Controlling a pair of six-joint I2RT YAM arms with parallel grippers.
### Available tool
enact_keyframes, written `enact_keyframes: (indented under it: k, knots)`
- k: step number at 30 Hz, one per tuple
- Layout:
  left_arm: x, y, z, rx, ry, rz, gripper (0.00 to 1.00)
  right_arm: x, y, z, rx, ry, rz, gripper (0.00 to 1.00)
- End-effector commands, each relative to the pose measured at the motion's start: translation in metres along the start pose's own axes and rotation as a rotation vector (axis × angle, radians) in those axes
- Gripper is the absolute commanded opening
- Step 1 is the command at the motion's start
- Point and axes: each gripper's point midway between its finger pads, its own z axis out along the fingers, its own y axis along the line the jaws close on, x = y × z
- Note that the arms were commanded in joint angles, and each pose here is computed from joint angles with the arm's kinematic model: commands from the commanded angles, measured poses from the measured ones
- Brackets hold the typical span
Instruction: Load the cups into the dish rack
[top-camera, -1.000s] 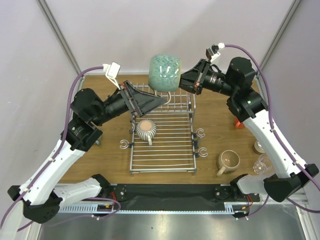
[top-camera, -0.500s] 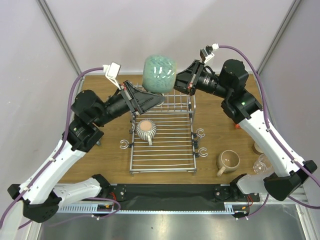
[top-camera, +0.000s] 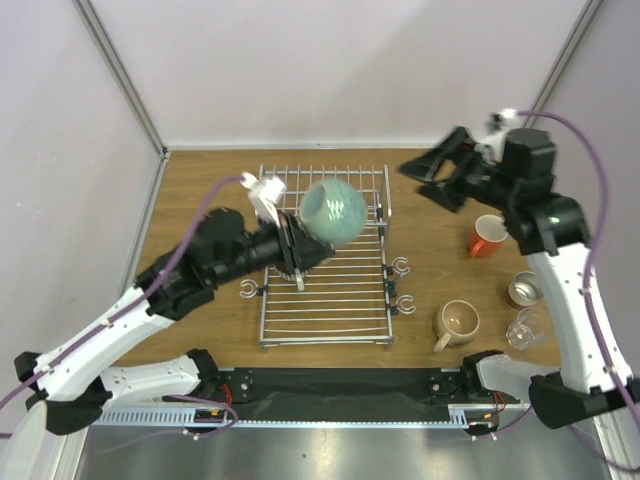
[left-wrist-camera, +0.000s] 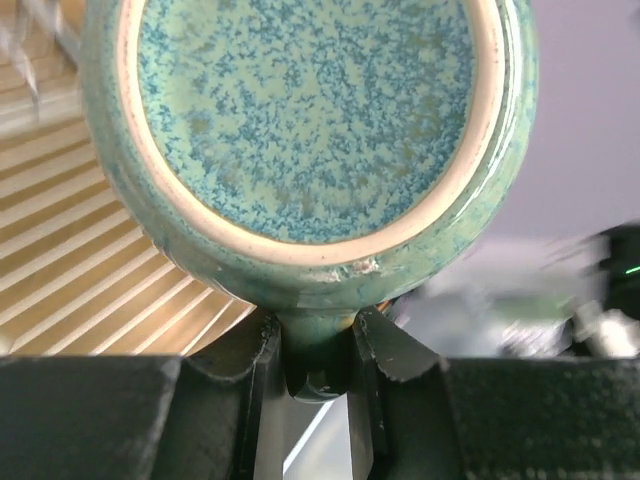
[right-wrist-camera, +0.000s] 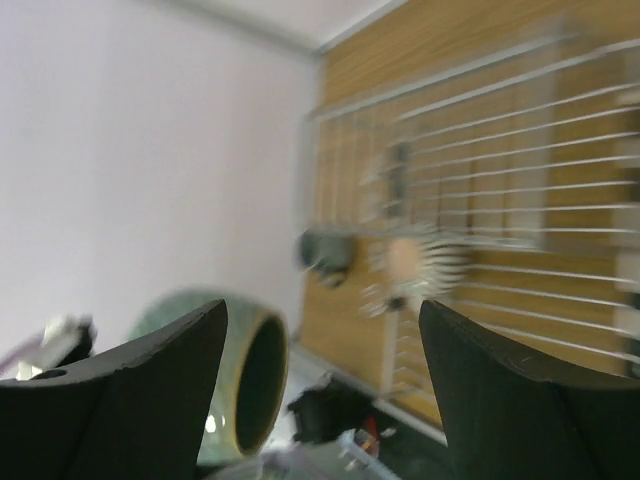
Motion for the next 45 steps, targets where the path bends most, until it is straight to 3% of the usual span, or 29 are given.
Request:
enact_keyframes:
  k: [1,4,10,13,18,24,33,45]
  knots:
    - [0.013,0.016,-0.002,-0.078,-0.042,0.136,0.00,-0.009,-0.079,-0.062,0.374,-0.088,-0.036,0.83]
    - [0.048,0.037,0.004,-0.170,0.046,0.198,0.00,-0.012,-0.105,-0.091,0.492,-0.135,-0.051,0.82]
    - [0.118,0.064,0.018,-0.262,0.190,0.296,0.00,0.003,-0.111,-0.103,0.487,-0.110,-0.049,0.81]
    - [0.131,0.077,0.028,-0.283,0.184,0.302,0.00,0.007,-0.110,-0.107,0.484,-0.101,-0.062,0.81]
    - [0.164,0.097,0.056,-0.338,0.278,0.356,0.00,0.013,-0.108,-0.113,0.480,-0.093,-0.077,0.81]
    - [0.179,0.109,0.094,-0.347,0.280,0.356,0.00,0.013,-0.113,-0.113,0.492,-0.086,-0.075,0.81]
    - [0.167,0.140,0.116,-0.447,0.269,0.321,0.00,0.016,-0.120,-0.113,0.504,-0.060,-0.080,0.82]
    - [0.144,0.155,0.155,-0.443,0.271,0.294,0.00,0.019,-0.123,-0.110,0.503,-0.041,-0.072,0.81]
